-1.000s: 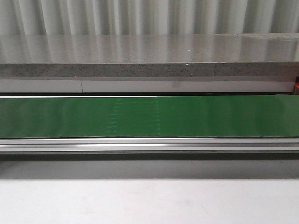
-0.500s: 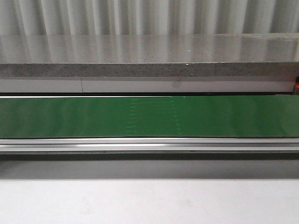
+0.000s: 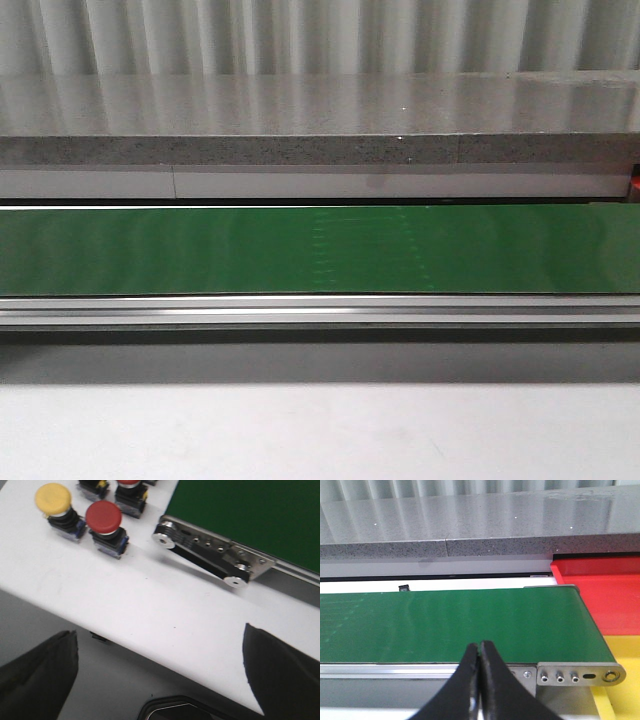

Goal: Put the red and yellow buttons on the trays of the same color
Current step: 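Move the left gripper down toward a red push button on the table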

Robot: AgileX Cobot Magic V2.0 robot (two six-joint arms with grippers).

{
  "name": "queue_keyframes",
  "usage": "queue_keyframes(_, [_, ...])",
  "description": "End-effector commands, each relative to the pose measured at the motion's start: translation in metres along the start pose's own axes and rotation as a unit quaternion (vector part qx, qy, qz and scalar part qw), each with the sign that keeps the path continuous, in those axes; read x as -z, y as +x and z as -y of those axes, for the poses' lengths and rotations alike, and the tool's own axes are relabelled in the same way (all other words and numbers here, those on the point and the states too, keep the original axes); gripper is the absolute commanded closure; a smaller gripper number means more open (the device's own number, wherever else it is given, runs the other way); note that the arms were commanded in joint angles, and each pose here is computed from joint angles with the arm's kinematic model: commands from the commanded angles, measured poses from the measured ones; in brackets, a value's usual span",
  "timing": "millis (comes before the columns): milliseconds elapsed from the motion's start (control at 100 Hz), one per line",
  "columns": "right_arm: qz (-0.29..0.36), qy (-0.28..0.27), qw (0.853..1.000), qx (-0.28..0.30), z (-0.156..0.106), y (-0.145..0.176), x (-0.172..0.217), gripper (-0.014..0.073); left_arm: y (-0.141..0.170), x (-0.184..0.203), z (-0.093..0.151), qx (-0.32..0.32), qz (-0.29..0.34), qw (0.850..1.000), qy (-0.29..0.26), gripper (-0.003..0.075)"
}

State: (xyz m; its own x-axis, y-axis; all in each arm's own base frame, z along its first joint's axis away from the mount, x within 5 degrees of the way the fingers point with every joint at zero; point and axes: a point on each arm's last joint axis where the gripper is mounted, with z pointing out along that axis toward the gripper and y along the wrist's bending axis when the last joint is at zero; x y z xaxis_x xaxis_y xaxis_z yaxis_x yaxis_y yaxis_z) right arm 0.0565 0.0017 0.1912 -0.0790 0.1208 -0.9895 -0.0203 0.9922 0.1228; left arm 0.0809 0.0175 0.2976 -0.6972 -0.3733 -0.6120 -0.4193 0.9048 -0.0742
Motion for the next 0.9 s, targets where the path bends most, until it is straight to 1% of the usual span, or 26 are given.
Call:
queue_keyframes(0, [0.048, -0.006, 0.999, 0.004, -0.001, -0.008, 0.002, 0.0662, -0.007, -0.004, -0.001, 0.027, 0.030, 0.999, -0.012, 0.0080])
queue_keyframes(110, [0.048, -0.006, 0.999, 0.004, -0.001, -0.008, 0.002, 0.0662, -0.005, -0.018, 0.001, 0.043, 0.022, 0.999, -0.025, 0.0080])
queue_keyframes(290, [0.048, -0.006, 0.999, 0.004, -0.001, -0.008, 0.002, 0.0662, -0.018, -0.036, 0.003, 0.068, 0.038, 0.996, -0.046, 0.0080])
queue_keyframes(430, [0.048, -0.006, 0.999, 0.004, -0.001, -0.008, 0.002, 0.0662, -0.028, -0.057, 0.001, 0.084, 0.016, 0.994, -0.074, 0.0080])
queue_keyframes(600, [0.048, -0.006, 0.999, 0.004, -0.001, -0.008, 0.002, 0.0662, -0.040, -0.090, -0.009, 0.116, -0.012, 0.988, -0.106, 0.0080])
queue_keyframes(730, [0.048, -0.006, 0.999, 0.004, -0.001, -0.008, 0.002, 0.0662, -0.048, -0.109, -0.013, 0.124, -0.017, 0.986, -0.106, 0.0080])
queue_keyframes(890, [0.048, -0.006, 0.999, 0.004, -0.001, -0.008, 0.002, 0.0662, -0.064, -0.122, -0.008, 0.118, -0.023, 0.988, -0.094, 0.0080])
